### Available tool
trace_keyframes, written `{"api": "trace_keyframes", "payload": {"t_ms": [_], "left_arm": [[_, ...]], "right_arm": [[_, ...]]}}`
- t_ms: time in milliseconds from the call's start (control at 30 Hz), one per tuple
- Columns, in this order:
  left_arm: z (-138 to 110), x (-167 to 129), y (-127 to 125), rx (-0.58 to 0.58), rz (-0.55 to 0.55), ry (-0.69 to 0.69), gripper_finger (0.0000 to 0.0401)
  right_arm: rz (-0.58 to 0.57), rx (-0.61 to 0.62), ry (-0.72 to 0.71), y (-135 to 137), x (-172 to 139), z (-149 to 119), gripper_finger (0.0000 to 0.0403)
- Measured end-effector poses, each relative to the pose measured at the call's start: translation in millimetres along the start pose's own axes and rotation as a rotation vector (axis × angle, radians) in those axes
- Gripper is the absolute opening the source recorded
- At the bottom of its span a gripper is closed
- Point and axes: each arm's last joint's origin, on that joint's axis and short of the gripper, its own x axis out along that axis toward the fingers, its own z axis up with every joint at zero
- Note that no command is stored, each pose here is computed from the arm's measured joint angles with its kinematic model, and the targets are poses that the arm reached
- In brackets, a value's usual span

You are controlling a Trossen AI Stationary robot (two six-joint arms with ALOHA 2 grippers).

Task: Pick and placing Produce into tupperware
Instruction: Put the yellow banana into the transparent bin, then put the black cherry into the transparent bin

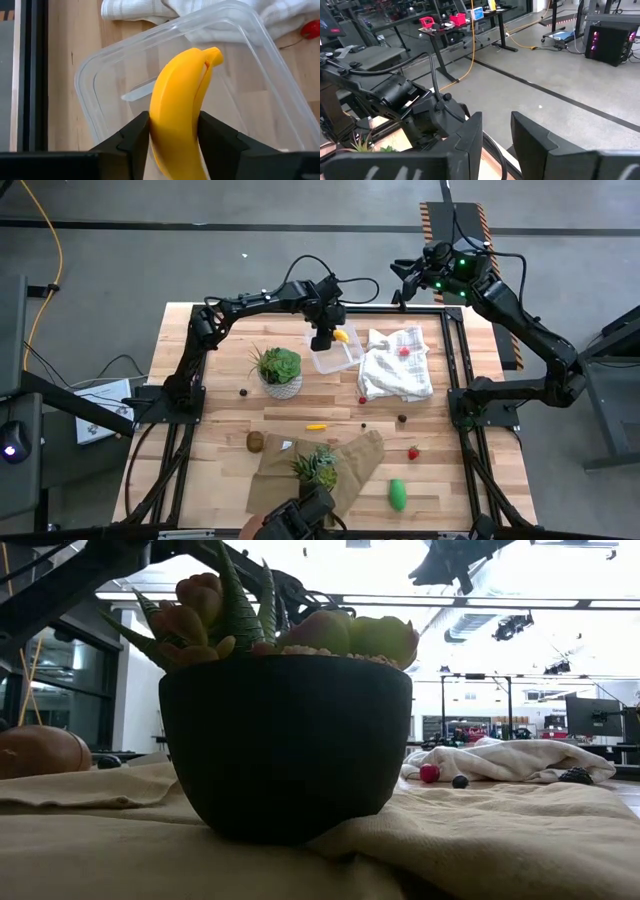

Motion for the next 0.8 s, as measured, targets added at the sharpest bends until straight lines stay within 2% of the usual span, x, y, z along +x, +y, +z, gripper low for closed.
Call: {"api": "trace_keyframes", "payload": {"t_ms": [167, 300, 800], "left_arm": [[-0.1, 0.0, 0.1, -0.012, 0.000, 0.000, 0.0196], [-0.1, 0.0, 0.2, -0.014, 0.001, 0.001, 0.0212], [-0.2, -0.1, 0.3, -0.048, -0.004, -0.002, 0.0181]], "right_arm": [[0.000, -0.005, 0.000, 0.0, 0.0, -0.1, 0.0094], [0.000, -0.013, 0.001, 0.0, 0.2, -0.1, 0.0094], [-0.002, -0.015, 0.027, -0.3, 0.1, -2.7, 0.0094]]}}
